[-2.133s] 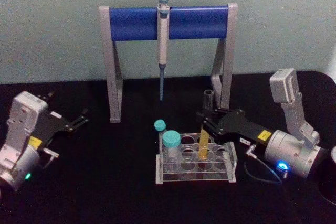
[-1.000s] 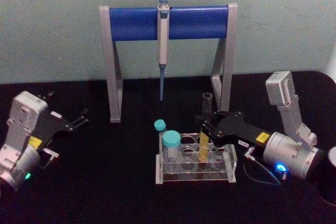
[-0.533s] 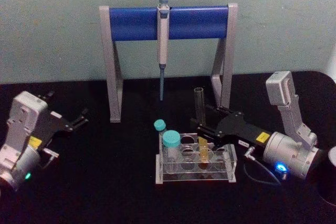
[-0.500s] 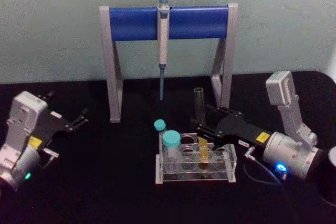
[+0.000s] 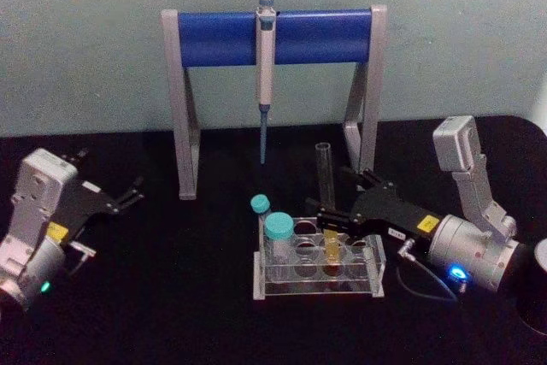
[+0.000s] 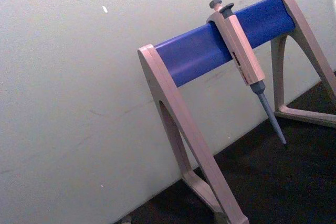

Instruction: Pick up the test tube from the test tube rack, shake it, then place it back into the test tube rack.

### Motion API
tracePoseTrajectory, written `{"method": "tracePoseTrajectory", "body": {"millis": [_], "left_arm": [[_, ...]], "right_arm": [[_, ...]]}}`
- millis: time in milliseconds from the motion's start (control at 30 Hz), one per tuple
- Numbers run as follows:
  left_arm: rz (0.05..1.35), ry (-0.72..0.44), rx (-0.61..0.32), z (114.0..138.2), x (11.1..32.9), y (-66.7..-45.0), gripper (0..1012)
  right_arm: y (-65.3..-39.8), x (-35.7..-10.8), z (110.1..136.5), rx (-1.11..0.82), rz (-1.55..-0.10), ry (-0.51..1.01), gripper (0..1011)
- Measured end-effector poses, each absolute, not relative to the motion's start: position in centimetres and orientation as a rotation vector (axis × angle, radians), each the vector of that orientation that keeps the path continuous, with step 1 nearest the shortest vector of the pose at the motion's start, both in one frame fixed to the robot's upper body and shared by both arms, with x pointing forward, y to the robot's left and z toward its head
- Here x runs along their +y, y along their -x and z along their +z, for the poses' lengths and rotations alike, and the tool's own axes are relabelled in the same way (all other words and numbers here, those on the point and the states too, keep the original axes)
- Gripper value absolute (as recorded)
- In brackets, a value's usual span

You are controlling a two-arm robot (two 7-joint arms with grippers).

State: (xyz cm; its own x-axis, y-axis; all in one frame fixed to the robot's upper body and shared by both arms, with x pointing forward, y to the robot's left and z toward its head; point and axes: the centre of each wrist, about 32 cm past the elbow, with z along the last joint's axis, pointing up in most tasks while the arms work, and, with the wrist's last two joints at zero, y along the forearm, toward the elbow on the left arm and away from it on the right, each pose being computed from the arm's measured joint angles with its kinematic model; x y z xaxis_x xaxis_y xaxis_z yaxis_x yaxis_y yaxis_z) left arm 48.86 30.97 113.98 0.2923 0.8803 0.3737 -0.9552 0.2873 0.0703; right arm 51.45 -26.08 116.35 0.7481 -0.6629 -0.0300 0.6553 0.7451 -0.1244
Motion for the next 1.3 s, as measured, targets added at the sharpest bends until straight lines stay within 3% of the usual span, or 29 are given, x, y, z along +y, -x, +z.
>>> {"method": "tracePoseTrajectory", "body": {"millis": [500,867,1300], "left_arm": [[1.248,-0.304,-0.285,114.0,31.0,-48.9,1010],[1.248,-0.304,-0.285,114.0,31.0,-48.9,1010],[1.248,-0.304,-0.285,114.0,31.0,-48.9,1010]], "right_arm": [[-50.4,-27.1,116.9,0.053,-0.743,0.097,1000],[-46.5,-29.0,116.7,-0.033,-0.993,0.072,1000],[-45.4,-28.5,113.2,-0.033,-1.210,0.115,1000]]}}
